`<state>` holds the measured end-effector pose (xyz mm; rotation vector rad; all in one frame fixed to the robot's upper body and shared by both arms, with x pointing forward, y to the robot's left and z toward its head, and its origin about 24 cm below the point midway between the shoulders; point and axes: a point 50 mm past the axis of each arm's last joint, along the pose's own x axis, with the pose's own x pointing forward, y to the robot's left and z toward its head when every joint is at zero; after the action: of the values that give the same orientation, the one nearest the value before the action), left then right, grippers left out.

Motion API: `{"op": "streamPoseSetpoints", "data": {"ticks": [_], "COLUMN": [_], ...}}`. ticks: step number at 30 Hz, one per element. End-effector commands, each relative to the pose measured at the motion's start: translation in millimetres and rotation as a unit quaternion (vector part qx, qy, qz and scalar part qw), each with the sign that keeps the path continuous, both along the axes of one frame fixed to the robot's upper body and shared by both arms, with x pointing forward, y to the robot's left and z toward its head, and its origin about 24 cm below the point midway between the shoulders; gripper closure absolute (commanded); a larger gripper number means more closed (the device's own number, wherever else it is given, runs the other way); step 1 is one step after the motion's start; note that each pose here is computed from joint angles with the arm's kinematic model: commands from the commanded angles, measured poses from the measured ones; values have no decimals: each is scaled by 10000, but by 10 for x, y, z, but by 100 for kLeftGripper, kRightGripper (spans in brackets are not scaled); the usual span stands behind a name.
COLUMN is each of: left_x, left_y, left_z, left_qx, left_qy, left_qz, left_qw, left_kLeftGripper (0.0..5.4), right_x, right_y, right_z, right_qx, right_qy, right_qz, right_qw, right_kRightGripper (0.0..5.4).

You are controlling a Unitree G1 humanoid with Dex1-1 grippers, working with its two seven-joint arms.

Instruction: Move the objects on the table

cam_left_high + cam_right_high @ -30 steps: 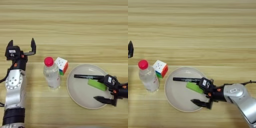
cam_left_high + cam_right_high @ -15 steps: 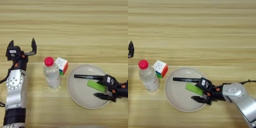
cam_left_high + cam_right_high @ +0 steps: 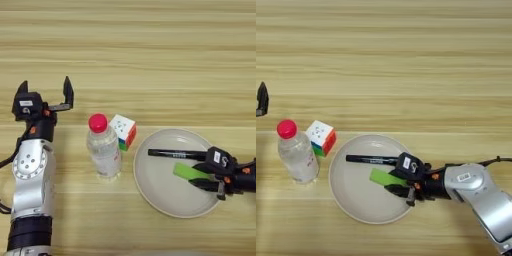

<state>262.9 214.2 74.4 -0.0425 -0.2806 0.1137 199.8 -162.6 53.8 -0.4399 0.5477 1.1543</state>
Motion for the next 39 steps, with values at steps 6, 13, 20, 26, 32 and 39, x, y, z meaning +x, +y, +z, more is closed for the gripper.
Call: {"op": "streamPoseSetpoints", "data": {"ticks": [6,13,20,26,32,39], "left_x": [-1,-3,-9,-9,-15,-33], "left_y": [-14,-8,-4,-13,-27,-36], "left_z": [-20,-21,-19,-23,-23,-20], "left_qx": [8,22,32,20,-9,-44], "left_qy": [12,11,11,11,-5,-34], "left_qz": [-4,-6,-11,-11,-11,-4], "left_qw": [10000,10000,10000,10000,10000,10000], "left_kLeftGripper": [0,0,0,0,0,0], "right_x": [76,183,362,525,855,1176], "right_y": [54,130,207,340,598,847], "right_z": [117,356,697,764,587,349], "right_qx": [145,551,929,1009,925,821], "right_qy": [-171,-487,-1057,-1268,-1249,-1217], "right_qz": [-15,-57,-120,-168,-352,-644], "right_qw": [9997,9973,9900,9866,9872,9871], "right_kRightGripper": [402,402,402,402,402,402]}}
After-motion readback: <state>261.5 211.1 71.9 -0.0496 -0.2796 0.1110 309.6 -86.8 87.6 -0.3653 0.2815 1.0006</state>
